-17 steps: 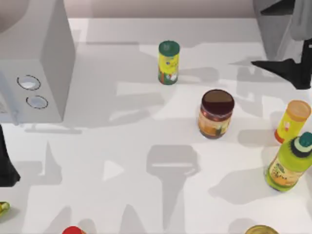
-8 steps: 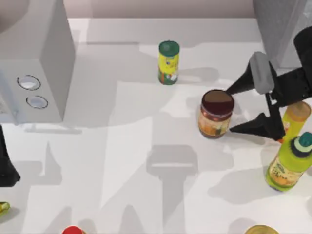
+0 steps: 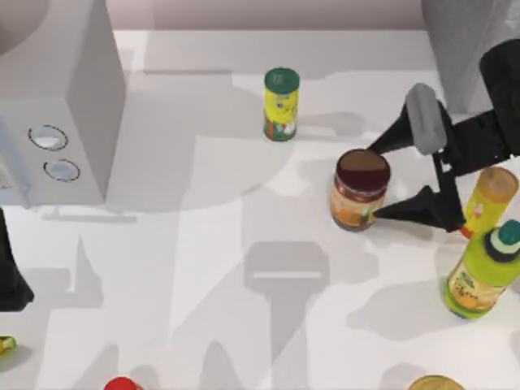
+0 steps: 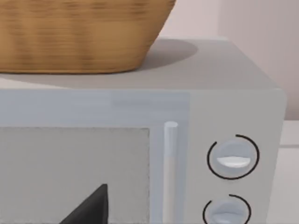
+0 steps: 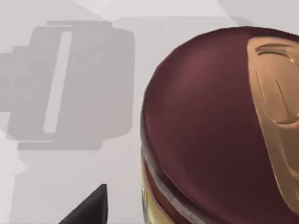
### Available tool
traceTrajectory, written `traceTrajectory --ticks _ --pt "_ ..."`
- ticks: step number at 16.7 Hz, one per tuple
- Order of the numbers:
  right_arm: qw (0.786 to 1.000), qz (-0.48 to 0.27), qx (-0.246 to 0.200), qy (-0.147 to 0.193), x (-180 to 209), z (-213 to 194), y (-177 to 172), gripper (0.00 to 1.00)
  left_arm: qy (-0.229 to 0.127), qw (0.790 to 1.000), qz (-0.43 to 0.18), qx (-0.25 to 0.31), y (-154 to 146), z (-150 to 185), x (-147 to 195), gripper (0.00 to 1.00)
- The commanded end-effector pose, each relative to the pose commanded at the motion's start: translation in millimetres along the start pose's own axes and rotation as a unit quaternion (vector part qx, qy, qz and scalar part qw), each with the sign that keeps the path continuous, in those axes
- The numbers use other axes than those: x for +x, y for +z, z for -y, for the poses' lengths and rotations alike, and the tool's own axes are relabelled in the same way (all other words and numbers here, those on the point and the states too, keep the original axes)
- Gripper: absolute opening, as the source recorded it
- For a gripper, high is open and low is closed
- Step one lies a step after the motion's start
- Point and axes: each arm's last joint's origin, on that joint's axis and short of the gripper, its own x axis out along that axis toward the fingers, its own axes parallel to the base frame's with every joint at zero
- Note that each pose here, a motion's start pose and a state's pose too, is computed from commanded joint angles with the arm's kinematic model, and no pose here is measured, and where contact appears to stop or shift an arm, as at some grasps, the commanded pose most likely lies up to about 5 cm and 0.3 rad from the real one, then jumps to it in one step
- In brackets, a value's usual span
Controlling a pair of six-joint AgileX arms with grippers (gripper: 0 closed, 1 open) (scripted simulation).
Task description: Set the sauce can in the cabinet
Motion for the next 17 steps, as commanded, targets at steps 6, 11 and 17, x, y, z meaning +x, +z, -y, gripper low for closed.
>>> traceTrajectory --ticks 6,11,17 --pt "1.000 0.000 0.003 0.004 46 1 1 1.00 0.000 1.000 0.000 0.000 0 0 0 1.00" --pt "1.000 0.000 0.006 0.003 53 -2 -8 1.00 0.000 1.000 0.000 0.000 0 0 0 1.00" --pt "1.000 0.000 0.006 0.003 53 -2 -8 0.85 0.000 1.000 0.000 0.000 0 0 0 1.00"
